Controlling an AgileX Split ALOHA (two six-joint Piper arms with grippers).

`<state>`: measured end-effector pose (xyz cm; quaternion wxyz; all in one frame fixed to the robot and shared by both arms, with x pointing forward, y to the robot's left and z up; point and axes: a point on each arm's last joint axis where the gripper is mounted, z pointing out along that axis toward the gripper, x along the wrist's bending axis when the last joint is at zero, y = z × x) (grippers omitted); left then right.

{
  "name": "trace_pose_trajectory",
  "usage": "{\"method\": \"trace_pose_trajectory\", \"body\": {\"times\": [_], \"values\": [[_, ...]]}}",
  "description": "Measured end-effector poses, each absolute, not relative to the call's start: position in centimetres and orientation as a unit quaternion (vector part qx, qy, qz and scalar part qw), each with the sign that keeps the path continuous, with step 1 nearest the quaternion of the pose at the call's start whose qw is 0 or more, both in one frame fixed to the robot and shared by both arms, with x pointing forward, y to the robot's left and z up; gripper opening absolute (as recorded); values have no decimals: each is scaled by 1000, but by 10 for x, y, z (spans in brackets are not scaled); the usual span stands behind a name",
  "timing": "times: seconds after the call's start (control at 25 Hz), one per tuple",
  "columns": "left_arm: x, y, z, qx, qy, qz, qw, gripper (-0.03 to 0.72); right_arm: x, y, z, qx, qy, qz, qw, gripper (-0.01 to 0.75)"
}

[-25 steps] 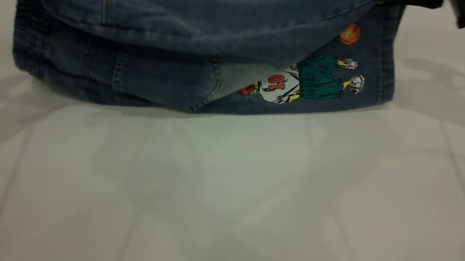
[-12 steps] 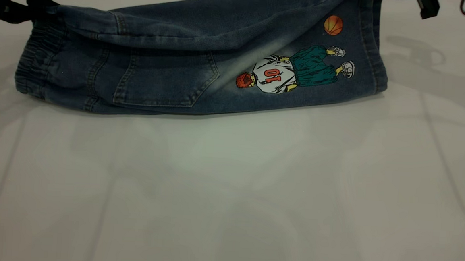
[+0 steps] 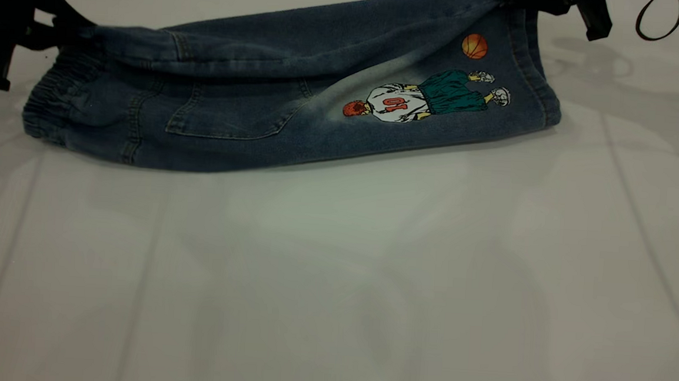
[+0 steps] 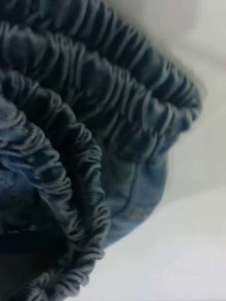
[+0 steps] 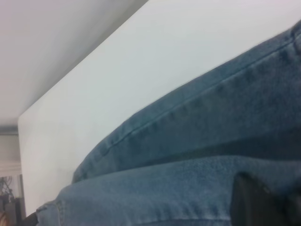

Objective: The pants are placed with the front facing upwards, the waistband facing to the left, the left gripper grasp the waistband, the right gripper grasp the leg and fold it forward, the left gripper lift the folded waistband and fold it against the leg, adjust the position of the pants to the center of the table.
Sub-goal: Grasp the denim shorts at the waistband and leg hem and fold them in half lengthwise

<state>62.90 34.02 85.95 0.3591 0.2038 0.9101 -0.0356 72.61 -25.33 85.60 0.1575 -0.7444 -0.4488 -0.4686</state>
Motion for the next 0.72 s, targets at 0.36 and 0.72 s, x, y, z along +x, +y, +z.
{"method": "trace_pose_trajectory", "body": {"times": [0.36,0.72], "values": [[631,341,857,312,879,8,360,281,727,-248,852,-739,-459,-467,157,433],[641,363,868,267,885,17,381,582,716,-236,859,-686,-494,-479,235,575]]}}
